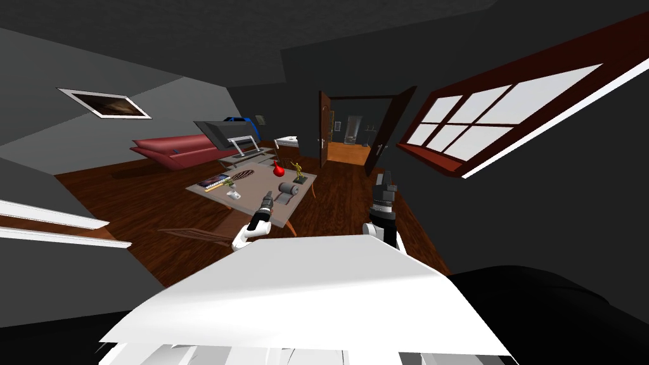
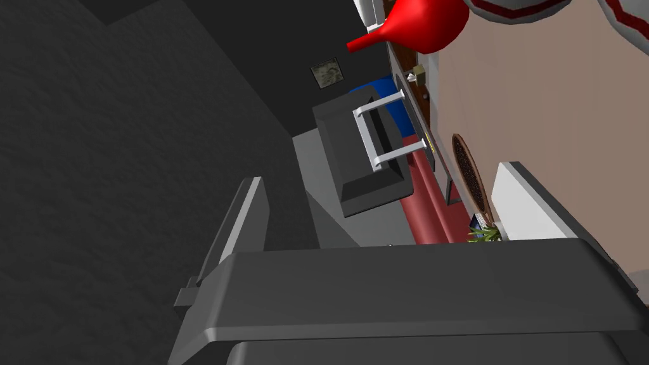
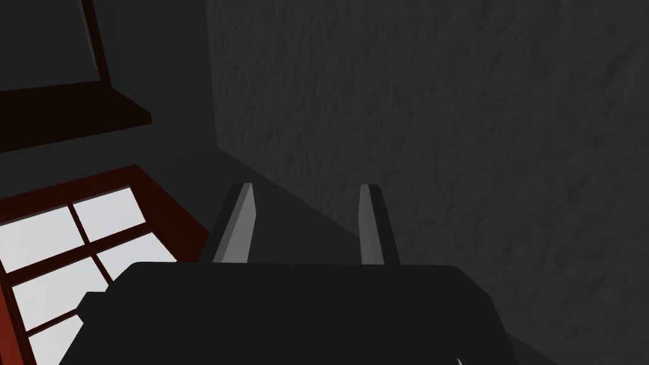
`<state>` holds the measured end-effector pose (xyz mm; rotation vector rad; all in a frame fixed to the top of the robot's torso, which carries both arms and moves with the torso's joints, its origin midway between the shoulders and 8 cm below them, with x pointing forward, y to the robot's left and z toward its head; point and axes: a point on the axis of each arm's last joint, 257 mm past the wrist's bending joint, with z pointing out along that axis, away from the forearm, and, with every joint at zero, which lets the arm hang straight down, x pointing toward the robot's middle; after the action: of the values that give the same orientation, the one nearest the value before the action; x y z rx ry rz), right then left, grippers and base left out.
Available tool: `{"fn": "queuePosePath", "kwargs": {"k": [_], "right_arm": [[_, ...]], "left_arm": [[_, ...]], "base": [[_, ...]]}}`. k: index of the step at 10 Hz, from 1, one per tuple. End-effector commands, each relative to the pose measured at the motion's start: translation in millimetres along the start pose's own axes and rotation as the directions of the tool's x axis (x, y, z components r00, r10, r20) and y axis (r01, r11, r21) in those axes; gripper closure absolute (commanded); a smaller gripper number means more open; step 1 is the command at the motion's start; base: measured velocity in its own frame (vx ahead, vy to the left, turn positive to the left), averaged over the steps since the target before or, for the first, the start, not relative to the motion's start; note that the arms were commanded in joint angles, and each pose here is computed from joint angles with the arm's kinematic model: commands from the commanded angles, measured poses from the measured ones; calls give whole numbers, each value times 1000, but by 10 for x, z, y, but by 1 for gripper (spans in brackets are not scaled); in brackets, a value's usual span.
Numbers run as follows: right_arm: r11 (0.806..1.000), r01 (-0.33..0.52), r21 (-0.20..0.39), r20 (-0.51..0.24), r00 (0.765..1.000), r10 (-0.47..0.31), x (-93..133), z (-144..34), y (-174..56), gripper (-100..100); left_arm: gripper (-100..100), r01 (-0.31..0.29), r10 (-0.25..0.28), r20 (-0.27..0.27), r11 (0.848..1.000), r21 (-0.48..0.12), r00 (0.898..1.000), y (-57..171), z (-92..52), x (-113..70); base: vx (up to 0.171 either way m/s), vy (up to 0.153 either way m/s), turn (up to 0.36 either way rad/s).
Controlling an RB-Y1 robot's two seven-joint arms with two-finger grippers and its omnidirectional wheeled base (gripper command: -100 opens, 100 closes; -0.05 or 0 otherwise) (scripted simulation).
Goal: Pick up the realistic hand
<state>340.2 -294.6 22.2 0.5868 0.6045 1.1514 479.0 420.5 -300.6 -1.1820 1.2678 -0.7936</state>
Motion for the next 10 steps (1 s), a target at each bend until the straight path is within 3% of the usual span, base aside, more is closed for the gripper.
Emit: {"fn": "queuePosePath", "kwargs": {"k": [1,5,10], "right_arm": [[1000,0,0,0,1000,0,0,0,0,0],[1000,0,0,0,1000,0,0,0,0,0],[1000,0,0,0,1000,0,0,0,0,0]], "left_arm": [[-100,10,-10,1,999,-38,1000,156,42,-7],[-100,30,-29,7,993,-113,1000,465,60,-37],[-100,102,-95,38,962,-254,995,976,128,-136]], "base": [[35,-39,2],[21,-21,3],[43,-25,10]]}}
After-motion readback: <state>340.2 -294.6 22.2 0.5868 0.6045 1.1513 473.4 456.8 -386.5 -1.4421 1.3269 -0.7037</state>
